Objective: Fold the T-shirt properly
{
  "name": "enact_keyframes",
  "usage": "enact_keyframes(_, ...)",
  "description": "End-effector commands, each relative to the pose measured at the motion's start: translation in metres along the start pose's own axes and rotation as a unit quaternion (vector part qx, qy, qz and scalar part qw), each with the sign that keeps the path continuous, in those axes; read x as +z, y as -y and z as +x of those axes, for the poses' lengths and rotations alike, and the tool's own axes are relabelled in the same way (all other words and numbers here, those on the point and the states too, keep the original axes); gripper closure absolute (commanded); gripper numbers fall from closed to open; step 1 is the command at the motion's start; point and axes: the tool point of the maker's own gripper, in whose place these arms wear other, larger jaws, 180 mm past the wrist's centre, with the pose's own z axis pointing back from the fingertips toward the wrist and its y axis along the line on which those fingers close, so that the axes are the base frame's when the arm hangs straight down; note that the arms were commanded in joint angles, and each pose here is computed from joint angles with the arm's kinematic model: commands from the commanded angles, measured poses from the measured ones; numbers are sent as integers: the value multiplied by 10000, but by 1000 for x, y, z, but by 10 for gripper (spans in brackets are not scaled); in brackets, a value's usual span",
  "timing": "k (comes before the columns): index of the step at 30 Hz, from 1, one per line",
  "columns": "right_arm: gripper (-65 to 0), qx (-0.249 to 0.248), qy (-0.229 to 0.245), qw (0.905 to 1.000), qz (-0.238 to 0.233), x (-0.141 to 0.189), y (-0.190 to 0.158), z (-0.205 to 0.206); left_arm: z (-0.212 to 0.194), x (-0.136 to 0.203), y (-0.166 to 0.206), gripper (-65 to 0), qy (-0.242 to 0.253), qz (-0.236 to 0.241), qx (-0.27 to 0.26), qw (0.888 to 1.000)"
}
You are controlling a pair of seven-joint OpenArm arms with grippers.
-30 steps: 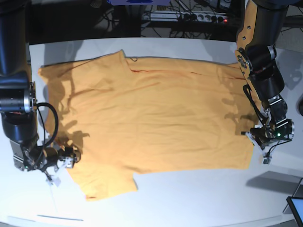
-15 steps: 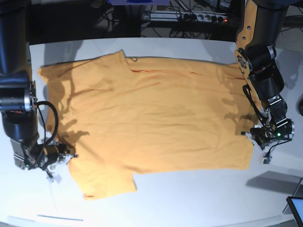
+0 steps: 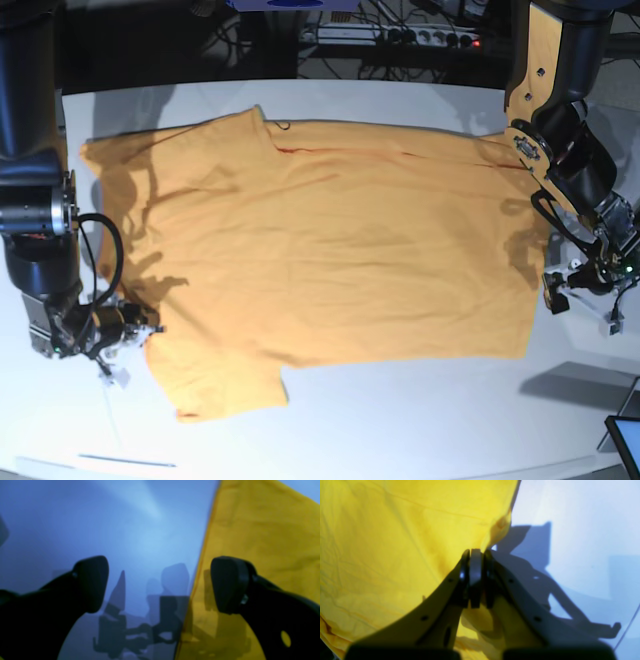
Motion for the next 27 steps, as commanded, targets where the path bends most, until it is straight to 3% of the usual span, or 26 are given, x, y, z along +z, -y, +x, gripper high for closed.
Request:
enact_keyframes(1,-7,107,273,9996,-26,12,-1,25,28,9,-7,-632,372,39,1,9993)
enact_keyframes(7,-7,175,251,9995,-25,9,-1,20,46,6,-6,-635,414,-149,191,9988)
enact_keyframes(13,-7,148,144,9998,-28,4,1,9,89,12,-9,-635,855,-959,1293,9832)
enact_keyframes(19,-6,156,114,9998,-17,4,0,7,97,5,10,-643,917,-1052,755,9873)
enact_keyframes(27,-6,138,65,9999,-18,2,2,1,64,-19,28,-643,790,-1254,1073,9831)
